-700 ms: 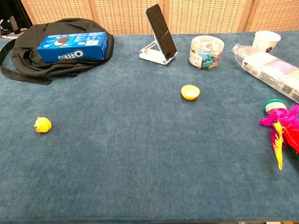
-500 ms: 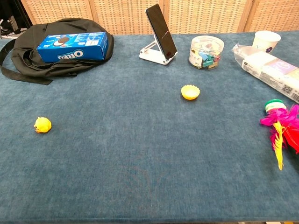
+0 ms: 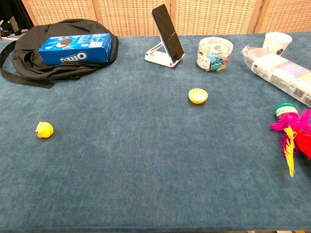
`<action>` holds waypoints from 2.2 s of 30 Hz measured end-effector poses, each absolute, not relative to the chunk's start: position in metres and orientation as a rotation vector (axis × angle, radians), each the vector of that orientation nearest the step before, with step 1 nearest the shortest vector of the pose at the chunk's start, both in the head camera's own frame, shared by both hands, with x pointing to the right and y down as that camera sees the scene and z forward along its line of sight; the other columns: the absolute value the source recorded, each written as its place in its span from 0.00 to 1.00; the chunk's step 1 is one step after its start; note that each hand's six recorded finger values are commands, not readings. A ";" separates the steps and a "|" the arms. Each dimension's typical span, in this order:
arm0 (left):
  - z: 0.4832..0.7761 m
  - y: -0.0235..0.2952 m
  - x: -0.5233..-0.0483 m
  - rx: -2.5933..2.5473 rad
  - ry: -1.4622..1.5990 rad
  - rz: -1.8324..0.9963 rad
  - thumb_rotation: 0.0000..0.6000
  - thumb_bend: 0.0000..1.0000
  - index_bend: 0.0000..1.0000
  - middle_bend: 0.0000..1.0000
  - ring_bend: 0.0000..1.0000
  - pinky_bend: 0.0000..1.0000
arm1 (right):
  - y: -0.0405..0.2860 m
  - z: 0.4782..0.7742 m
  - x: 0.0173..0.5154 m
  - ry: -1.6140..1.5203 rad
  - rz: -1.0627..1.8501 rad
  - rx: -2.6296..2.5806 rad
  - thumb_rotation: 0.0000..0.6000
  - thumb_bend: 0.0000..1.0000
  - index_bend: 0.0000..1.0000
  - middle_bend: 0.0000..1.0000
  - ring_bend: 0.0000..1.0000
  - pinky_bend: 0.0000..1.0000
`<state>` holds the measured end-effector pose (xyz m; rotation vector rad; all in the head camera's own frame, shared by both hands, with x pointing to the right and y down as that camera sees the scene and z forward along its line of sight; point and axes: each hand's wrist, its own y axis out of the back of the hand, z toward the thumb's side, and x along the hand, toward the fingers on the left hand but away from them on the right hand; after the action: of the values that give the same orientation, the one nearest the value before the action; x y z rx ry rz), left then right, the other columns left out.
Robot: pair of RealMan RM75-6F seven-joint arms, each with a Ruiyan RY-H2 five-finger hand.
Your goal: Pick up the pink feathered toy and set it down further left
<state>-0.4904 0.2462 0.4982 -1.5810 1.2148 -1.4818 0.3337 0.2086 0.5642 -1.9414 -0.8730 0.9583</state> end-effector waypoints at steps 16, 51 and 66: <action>0.510 0.238 -0.494 -1.574 1.206 -1.541 1.00 0.00 0.00 0.00 0.00 0.00 | 0.194 0.612 0.231 -0.345 0.875 -2.072 1.00 0.05 0.37 0.00 0.00 0.00; 0.517 0.240 -0.488 -1.608 1.166 -1.552 1.00 0.00 0.00 0.00 0.00 0.00 | 0.218 0.629 0.270 -0.115 0.976 -1.920 1.00 0.13 0.42 0.01 0.00 0.00; 0.517 0.240 -0.489 -1.613 1.162 -1.557 1.00 0.00 0.00 0.00 0.00 0.00 | 0.221 0.645 0.265 -0.126 0.980 -1.962 1.00 0.41 0.48 0.01 0.00 0.00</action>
<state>-0.4887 0.2401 0.5173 -1.6128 1.1622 -1.5571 0.2650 0.2206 0.6447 -1.9616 -0.1258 0.9802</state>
